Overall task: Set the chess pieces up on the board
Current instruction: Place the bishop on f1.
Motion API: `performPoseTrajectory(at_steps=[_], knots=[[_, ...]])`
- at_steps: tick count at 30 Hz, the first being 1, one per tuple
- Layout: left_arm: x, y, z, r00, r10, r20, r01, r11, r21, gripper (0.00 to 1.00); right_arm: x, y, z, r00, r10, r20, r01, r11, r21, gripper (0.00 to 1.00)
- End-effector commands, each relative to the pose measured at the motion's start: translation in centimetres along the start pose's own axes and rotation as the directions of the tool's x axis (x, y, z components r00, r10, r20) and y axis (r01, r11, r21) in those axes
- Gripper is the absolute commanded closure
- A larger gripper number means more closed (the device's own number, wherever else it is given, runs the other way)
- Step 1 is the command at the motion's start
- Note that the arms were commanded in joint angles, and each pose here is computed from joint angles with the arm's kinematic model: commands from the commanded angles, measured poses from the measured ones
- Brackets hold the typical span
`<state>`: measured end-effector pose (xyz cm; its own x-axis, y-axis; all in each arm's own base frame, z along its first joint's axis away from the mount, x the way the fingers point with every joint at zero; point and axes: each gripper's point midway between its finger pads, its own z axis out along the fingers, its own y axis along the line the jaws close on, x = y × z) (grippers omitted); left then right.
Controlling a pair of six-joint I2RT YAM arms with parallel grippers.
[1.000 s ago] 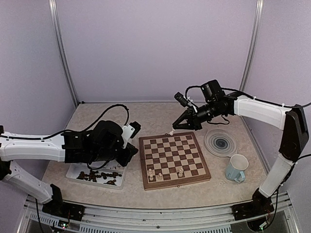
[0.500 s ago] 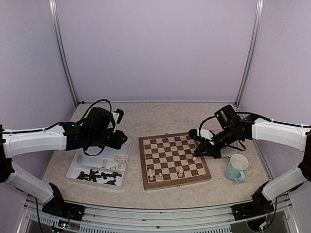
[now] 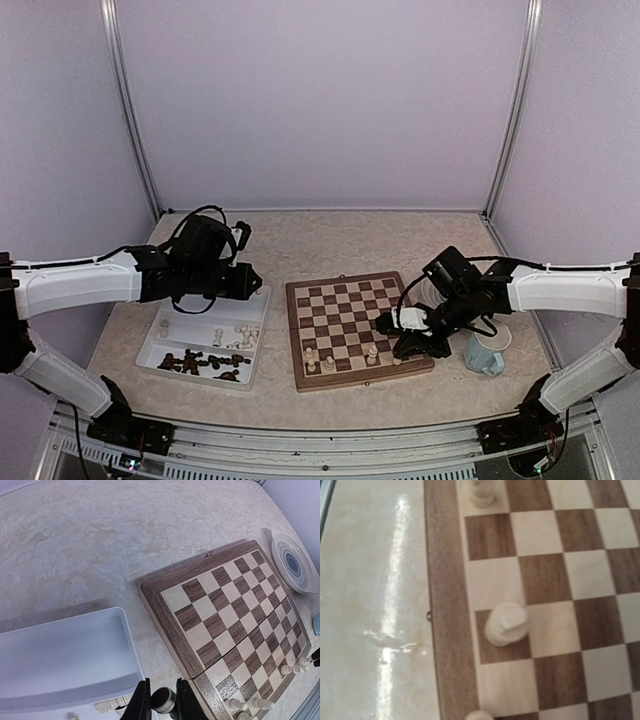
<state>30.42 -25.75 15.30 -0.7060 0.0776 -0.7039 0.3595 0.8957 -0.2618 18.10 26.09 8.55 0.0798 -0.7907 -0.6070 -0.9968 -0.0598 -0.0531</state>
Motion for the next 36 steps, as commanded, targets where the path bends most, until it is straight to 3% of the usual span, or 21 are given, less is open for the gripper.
performPoseTrajectory(at_steps=[1,31,36], knots=[[-0.8,-0.4,-0.2,1.000,-0.025,0.012,0.025,0.999,0.020,0.93,0.4,-0.2,0.7,0.999,-0.038,-0.022,0.039,0.999,0.025,1.00],[0.5,0.2,-0.2,1.000,-0.028,-0.006,0.028,1.000,0.014,0.92,-1.2,-1.2,2.6,0.998,-0.053,-0.023,0.054,0.998,0.032,1.00],[0.6,0.2,-0.1,1.000,-0.027,-0.010,0.027,1.000,0.014,0.92,-1.3,-1.2,2.4,0.998,-0.047,-0.029,0.048,0.998,0.036,0.90]])
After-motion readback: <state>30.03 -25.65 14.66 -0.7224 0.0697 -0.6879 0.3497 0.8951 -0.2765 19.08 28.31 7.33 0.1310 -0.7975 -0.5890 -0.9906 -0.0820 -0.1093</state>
